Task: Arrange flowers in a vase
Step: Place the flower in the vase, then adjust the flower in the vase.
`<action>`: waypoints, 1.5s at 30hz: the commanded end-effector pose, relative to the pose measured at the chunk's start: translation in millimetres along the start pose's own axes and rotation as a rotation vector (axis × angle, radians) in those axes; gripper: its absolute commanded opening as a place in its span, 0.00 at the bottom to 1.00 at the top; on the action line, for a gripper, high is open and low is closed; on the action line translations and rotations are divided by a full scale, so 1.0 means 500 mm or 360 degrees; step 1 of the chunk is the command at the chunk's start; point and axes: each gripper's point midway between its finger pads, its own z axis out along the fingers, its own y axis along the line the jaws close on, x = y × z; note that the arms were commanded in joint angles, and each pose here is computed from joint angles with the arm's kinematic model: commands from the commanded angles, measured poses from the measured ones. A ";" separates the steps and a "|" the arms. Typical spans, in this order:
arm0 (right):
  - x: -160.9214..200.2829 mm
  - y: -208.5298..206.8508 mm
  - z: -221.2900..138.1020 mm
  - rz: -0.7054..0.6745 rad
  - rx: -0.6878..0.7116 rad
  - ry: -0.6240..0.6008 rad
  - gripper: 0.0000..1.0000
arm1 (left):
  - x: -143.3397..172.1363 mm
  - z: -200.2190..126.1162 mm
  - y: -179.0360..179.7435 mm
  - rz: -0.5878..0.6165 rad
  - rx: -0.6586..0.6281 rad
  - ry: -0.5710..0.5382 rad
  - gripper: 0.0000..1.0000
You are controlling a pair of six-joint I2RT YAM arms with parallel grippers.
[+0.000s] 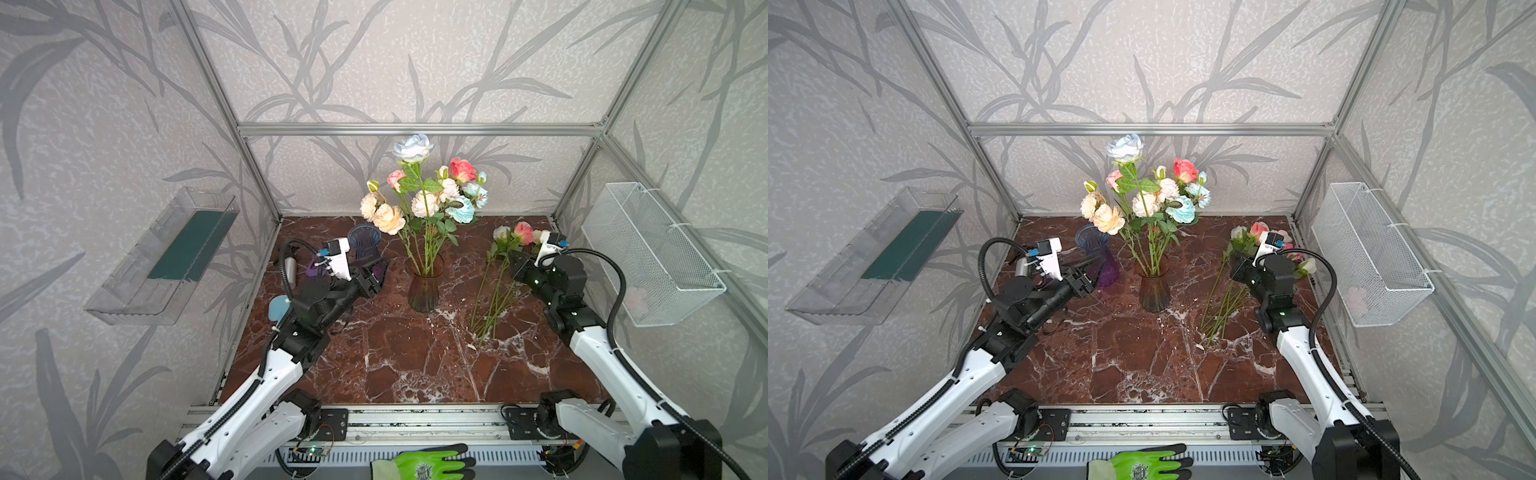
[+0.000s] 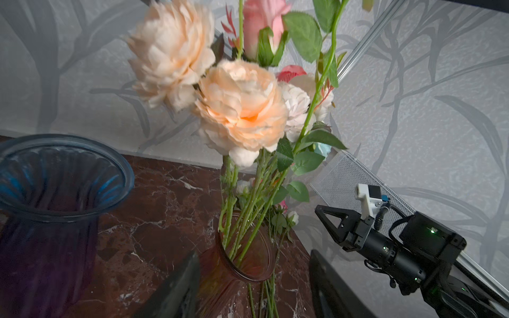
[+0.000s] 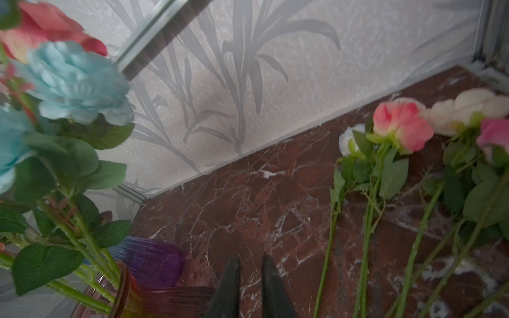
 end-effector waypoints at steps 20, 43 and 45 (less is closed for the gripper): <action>-0.075 0.593 0.043 -0.1099 -0.0648 0.0006 0.30 | -0.069 -0.060 0.003 0.0199 -0.0254 -0.0162 0.62; -0.085 0.621 0.105 -0.1115 -0.0624 -0.0056 0.06 | -0.073 -0.063 0.002 0.0198 -0.0243 -0.0177 0.62; -0.090 0.625 0.095 -0.1093 -0.0646 -0.0075 0.04 | -0.073 -0.062 0.002 0.0197 -0.0240 -0.0177 0.62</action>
